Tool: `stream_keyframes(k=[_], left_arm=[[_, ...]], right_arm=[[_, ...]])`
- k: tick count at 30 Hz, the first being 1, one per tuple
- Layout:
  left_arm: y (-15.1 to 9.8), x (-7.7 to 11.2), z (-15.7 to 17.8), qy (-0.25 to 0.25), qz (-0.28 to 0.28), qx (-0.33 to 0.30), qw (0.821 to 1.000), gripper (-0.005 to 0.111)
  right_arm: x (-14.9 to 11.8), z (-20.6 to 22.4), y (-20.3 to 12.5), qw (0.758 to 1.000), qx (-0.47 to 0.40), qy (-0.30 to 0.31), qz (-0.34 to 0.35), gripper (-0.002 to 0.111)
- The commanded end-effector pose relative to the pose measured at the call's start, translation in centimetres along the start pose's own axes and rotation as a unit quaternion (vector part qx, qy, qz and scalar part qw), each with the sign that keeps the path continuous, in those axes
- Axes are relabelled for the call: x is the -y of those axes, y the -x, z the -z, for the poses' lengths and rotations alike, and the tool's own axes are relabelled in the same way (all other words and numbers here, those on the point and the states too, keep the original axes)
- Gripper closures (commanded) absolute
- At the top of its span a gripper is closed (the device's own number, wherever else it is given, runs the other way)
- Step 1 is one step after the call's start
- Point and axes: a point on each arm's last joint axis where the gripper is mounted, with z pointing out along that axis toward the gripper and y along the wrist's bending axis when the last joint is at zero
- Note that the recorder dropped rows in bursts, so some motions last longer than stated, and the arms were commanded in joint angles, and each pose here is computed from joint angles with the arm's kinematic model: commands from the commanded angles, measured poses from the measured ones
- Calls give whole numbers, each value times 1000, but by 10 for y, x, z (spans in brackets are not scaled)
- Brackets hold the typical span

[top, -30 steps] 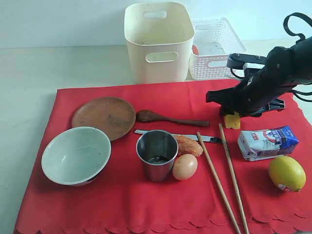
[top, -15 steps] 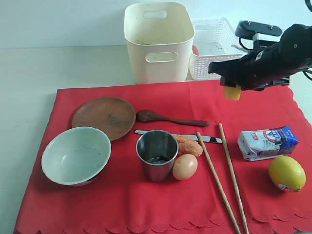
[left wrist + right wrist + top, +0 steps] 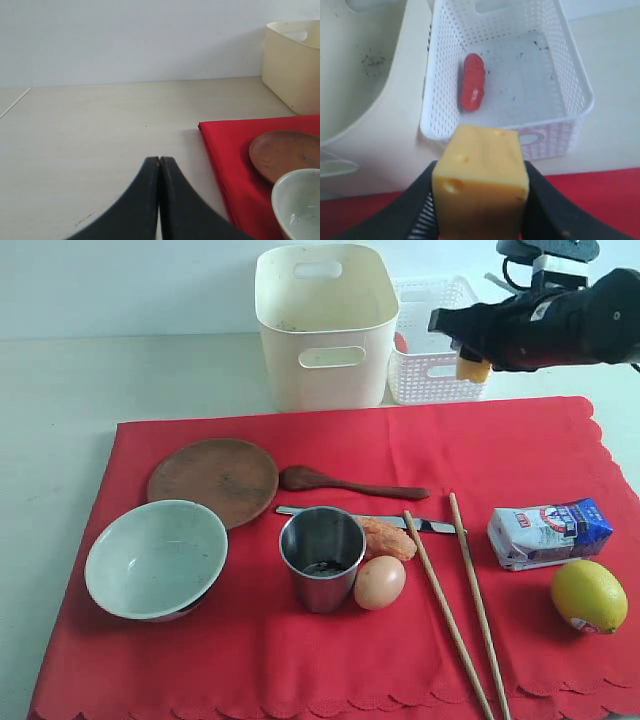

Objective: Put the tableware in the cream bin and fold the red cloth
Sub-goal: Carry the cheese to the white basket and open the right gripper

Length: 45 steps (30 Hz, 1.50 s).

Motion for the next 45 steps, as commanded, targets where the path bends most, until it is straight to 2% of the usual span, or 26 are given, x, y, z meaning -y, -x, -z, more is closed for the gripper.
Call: stream_keyframes(k=[1, 13, 23, 36, 45], left_arm=[[1, 0, 0, 0, 5, 4, 1000, 104], [1, 0, 0, 0, 5, 4, 1000, 104], [1, 0, 0, 0, 5, 4, 1000, 104], [1, 0, 0, 0, 5, 4, 1000, 104], [1, 0, 0, 0, 5, 4, 1000, 104]], right_arm=[[-7, -9, 22, 999, 41, 12, 1, 108], [-15, -63, 46, 998, 66, 20, 4, 108], [6, -94, 48, 998, 63, 0, -14, 106], [6, -95, 47, 998, 63, -1, -24, 64], [6, -95, 47, 998, 63, -1, -24, 46]])
